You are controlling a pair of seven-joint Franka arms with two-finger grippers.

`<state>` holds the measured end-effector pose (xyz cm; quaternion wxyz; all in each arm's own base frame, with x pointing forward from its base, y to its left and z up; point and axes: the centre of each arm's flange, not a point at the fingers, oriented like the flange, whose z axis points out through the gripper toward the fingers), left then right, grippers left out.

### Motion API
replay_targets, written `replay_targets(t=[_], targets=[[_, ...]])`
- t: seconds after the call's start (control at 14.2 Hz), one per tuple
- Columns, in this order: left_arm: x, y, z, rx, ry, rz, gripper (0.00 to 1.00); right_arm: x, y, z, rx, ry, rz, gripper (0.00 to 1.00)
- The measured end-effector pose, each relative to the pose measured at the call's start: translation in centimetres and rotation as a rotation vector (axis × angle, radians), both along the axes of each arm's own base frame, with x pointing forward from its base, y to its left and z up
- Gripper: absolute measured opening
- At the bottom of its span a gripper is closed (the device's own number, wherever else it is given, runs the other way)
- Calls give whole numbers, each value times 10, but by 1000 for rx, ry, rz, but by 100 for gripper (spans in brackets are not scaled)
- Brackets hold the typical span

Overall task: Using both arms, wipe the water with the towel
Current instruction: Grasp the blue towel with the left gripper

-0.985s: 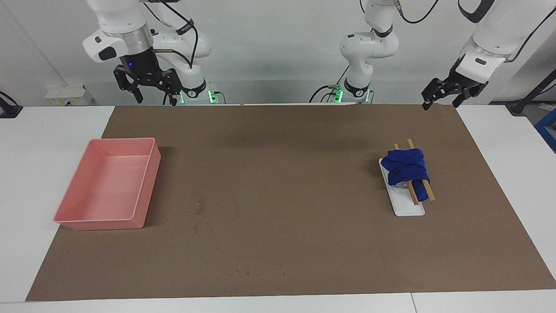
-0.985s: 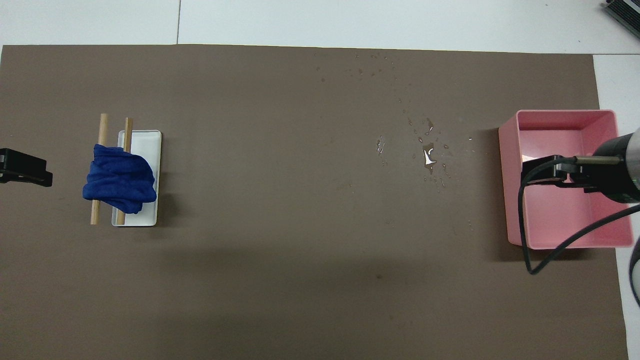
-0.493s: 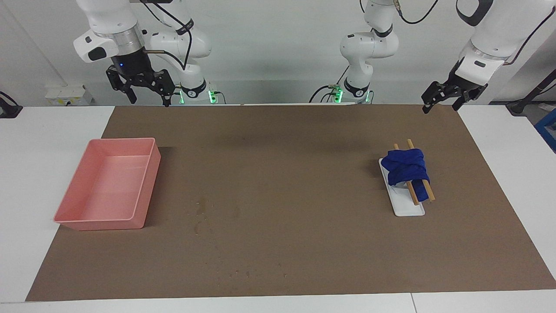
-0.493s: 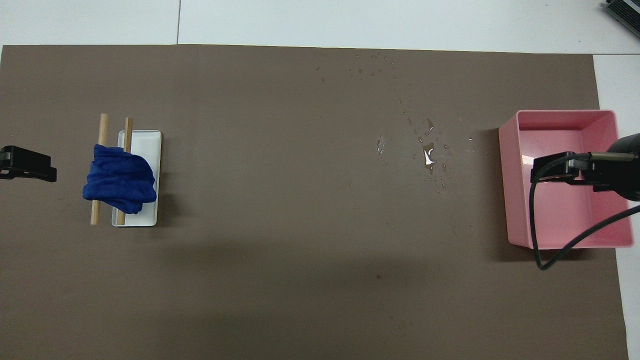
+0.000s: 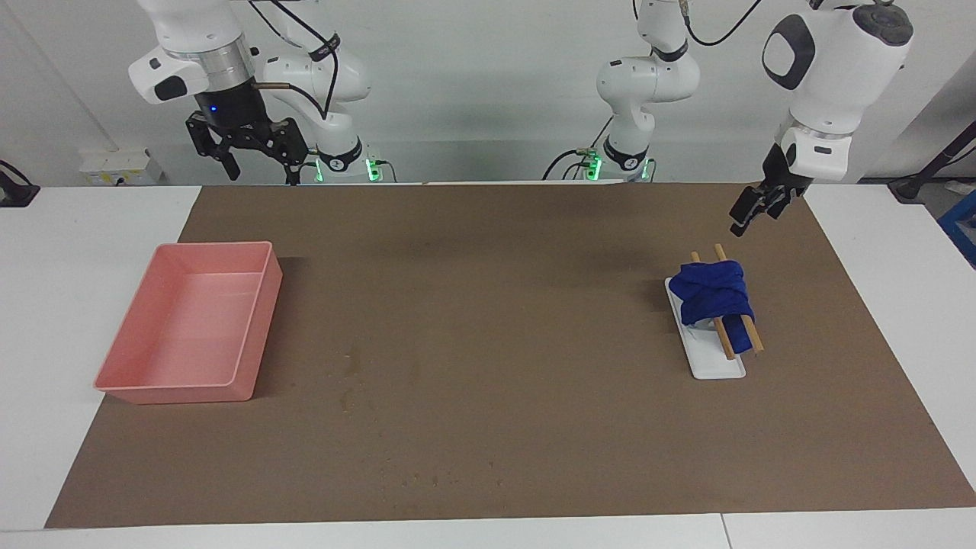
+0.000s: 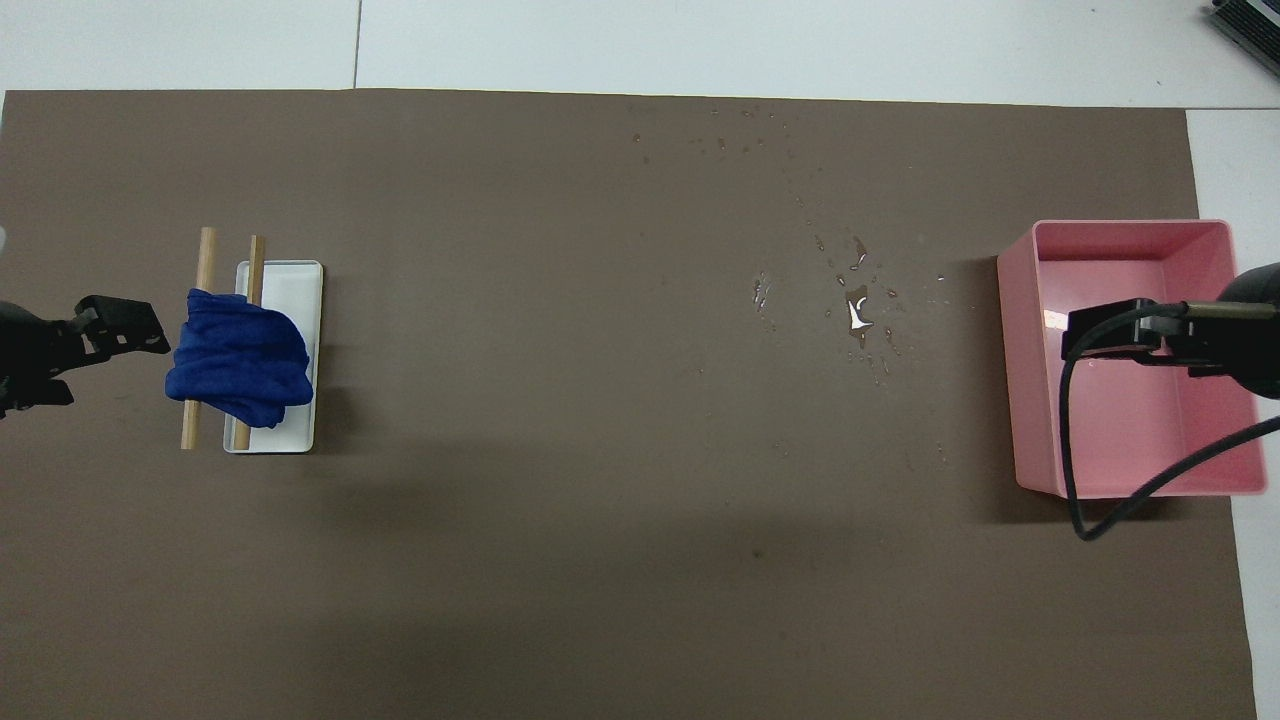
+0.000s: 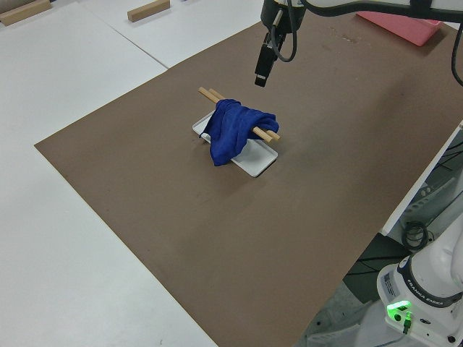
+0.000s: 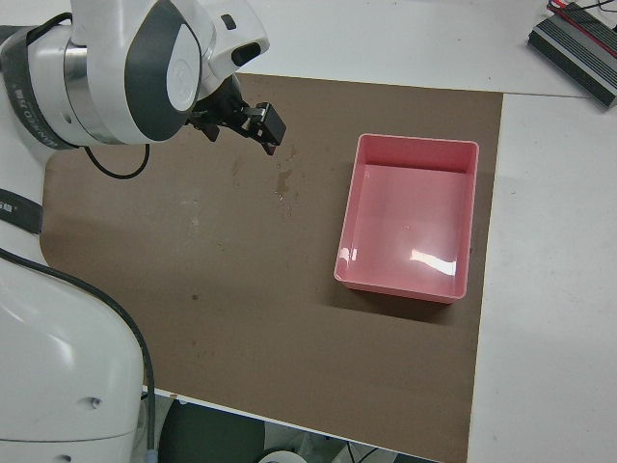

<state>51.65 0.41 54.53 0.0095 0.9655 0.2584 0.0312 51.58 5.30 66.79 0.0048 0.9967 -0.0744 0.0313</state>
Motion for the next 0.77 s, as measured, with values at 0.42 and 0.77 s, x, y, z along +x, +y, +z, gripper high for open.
replay_targets(t=[0.42, 0.77], targets=[[-10, -1, -51, -24, 31, 484, 100, 19, 8, -12, -12, 43, 19, 100], [-6, -1, -81, -61, -54, 650, 100, 34, -2, -16, -13, 54, 0, 100]])
